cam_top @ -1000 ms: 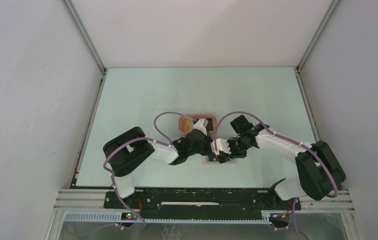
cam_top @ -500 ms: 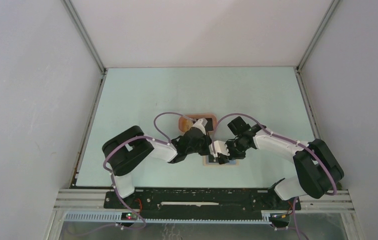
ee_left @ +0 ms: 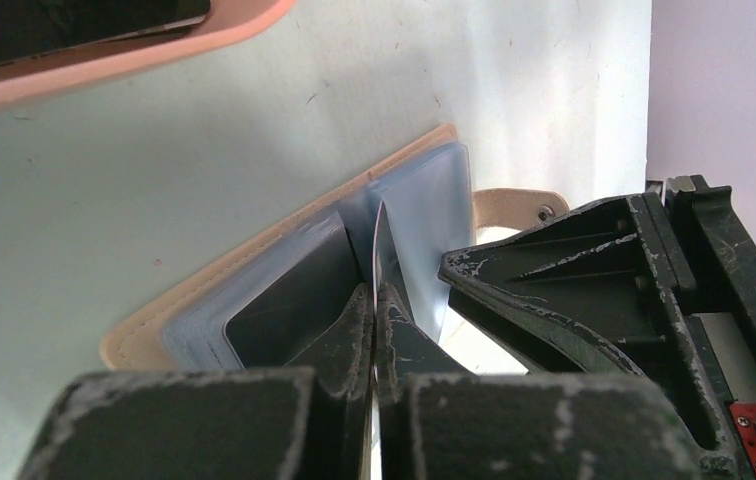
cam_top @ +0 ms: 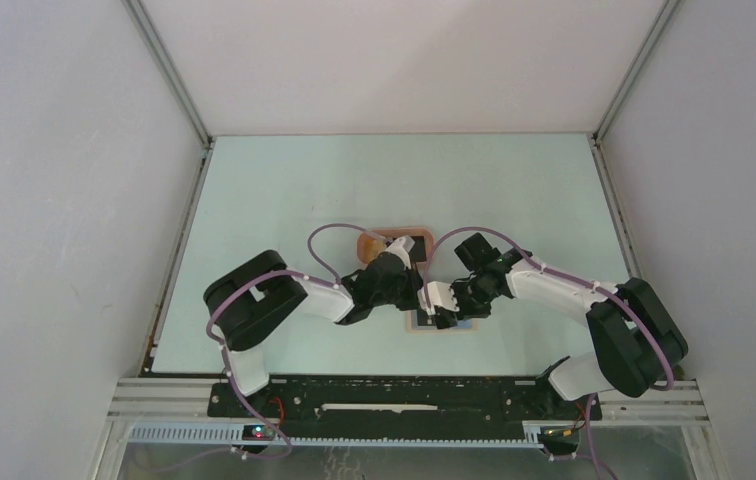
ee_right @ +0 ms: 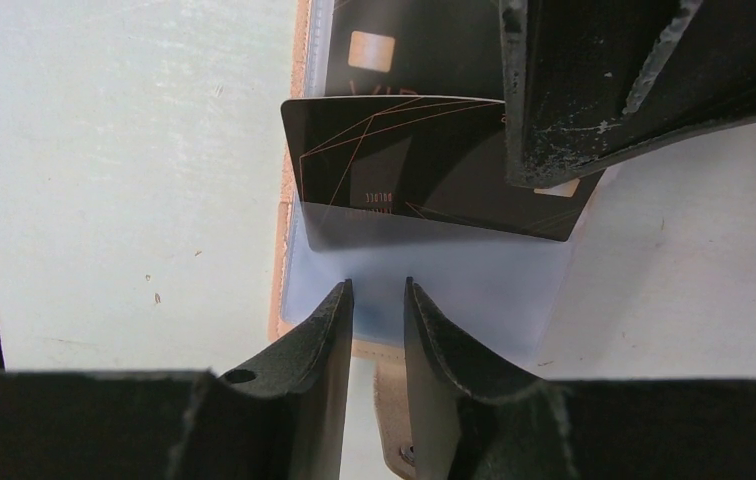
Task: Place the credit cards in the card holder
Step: Insert the credit card into the card holder.
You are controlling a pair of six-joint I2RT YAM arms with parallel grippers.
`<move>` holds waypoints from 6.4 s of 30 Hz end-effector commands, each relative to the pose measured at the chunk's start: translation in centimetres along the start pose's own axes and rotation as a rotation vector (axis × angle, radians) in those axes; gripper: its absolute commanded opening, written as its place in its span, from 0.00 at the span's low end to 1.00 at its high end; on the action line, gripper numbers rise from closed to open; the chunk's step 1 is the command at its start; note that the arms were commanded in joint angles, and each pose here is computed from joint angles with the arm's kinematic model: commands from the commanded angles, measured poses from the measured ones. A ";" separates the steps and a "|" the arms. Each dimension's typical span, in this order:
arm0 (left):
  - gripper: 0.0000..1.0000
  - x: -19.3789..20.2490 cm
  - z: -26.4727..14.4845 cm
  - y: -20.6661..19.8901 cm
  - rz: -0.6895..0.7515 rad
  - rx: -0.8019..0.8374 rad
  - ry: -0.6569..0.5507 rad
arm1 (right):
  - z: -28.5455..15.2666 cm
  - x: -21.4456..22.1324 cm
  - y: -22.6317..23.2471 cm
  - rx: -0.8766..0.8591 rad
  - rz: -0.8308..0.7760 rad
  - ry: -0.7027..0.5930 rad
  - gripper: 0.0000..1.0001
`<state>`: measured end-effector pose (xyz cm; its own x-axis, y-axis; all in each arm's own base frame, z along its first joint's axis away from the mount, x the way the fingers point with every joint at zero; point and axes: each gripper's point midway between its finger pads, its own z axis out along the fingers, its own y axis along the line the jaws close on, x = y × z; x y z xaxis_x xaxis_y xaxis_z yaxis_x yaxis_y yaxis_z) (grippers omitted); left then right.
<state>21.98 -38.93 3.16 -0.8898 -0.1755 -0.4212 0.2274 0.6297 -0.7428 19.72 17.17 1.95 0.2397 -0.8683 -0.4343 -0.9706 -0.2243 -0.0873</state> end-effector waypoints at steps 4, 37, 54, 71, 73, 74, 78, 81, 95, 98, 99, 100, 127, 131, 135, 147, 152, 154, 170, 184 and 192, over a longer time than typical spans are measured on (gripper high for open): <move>0.00 2.9 0.3 2.1 0.023 -0.067 0.135 | -0.5 -0.6 -0.3 0.019 -0.025 -0.014 0.34; 0.18 2.9 1.0 2.4 0.009 -0.021 0.148 | -1.7 -9.4 0.3 0.131 -0.277 -0.249 0.16; 0.20 2.9 0.9 2.7 0.014 -0.007 0.148 | 1.8 -7.3 -1.5 0.168 -0.279 -0.060 0.05; 0.27 3.0 0.8 3.0 0.017 -0.006 0.153 | 1.4 -4.6 -1.1 0.134 -0.258 -0.006 0.03; 0.27 2.9 0.8 3.0 0.016 -0.006 0.152 | 1.4 -4.4 -1.0 0.131 -0.254 -0.002 0.03; 0.28 2.9 0.8 3.1 0.015 -0.007 0.152 | 1.4 -4.3 -1.0 0.129 -0.251 0.001 0.03; 0.30 3.0 0.8 3.0 0.015 -0.004 0.156 | 1.2 -3.8 -0.7 0.112 -0.245 0.003 0.04; 0.30 3.0 0.8 3.2 0.014 -0.008 0.156 | 1.0 -3.5 -0.8 0.113 -0.231 0.002 0.04; 0.34 2.3 0.1 2.1 0.030 0.045 0.112 | -1.1 -2.9 -0.9 0.121 -0.147 -0.054 0.10; 0.35 1.8 -0.5 1.1 0.054 0.085 0.085 | -2.4 -4.0 -0.5 0.121 -0.145 -0.122 0.16; 0.35 1.5 -0.8 0.8 0.064 0.094 0.075 | -2.8 -4.3 -0.3 0.117 -0.146 -0.140 0.17; 0.35 1.3 -1.1 0.5 0.077 0.104 0.064 | -3.2 -4.6 -0.2 0.119 -0.134 -0.154 0.20; 0.38 -5.4 -15.7 -11.2 0.614 0.277 -0.394 | -13.2 -7.4 0.0 0.094 0.641 -0.580 0.53; 0.43 -6.1 -18.2 -12.3 0.640 0.317 -0.452 | -12.9 -7.7 0.5 -0.009 0.735 -0.574 0.53; 0.58 -7.2 -20.1 -12.4 0.643 0.308 -0.529 | -12.0 -7.7 0.9 -0.130 0.826 -0.550 0.53; 0.99 -6.4 -17.5 -9.1 0.442 0.250 -0.516 | -6.9 -4.9 -0.8 -0.162 1.054 -0.351 0.51; 0.90 -5.5 -15.4 -8.7 0.399 0.257 -0.467 | -5.1 -3.2 -1.3 -0.163 1.158 -0.273 0.50; 0.86 -5.1 -14.6 -8.4 0.392 0.257 -0.449 | -4.8 -2.9 -1.6 -0.164 1.181 -0.262 0.50; 0.75 -4.3 -10.3 -7.4 0.369 0.228 -0.390 | -3.4 0.5 -2.7 -0.179 1.364 -0.203 0.48; 0.69 -2.8 -7.3 -6.6 0.345 0.247 -0.328 | -2.6 1.2 -2.8 -0.250 1.433 -0.213 0.48; 0.67 -2.6 -7.1 -6.7 0.344 0.254 -0.322 | -2.5 1.3 -2.9 -0.268 1.451 -0.221 0.48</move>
<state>19.35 -35.75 9.81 -0.6215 -0.1792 -0.7626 0.5767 0.5542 -0.6002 22.08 15.28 3.14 -0.9337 -0.3401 -0.1120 -0.3250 0.6736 0.6638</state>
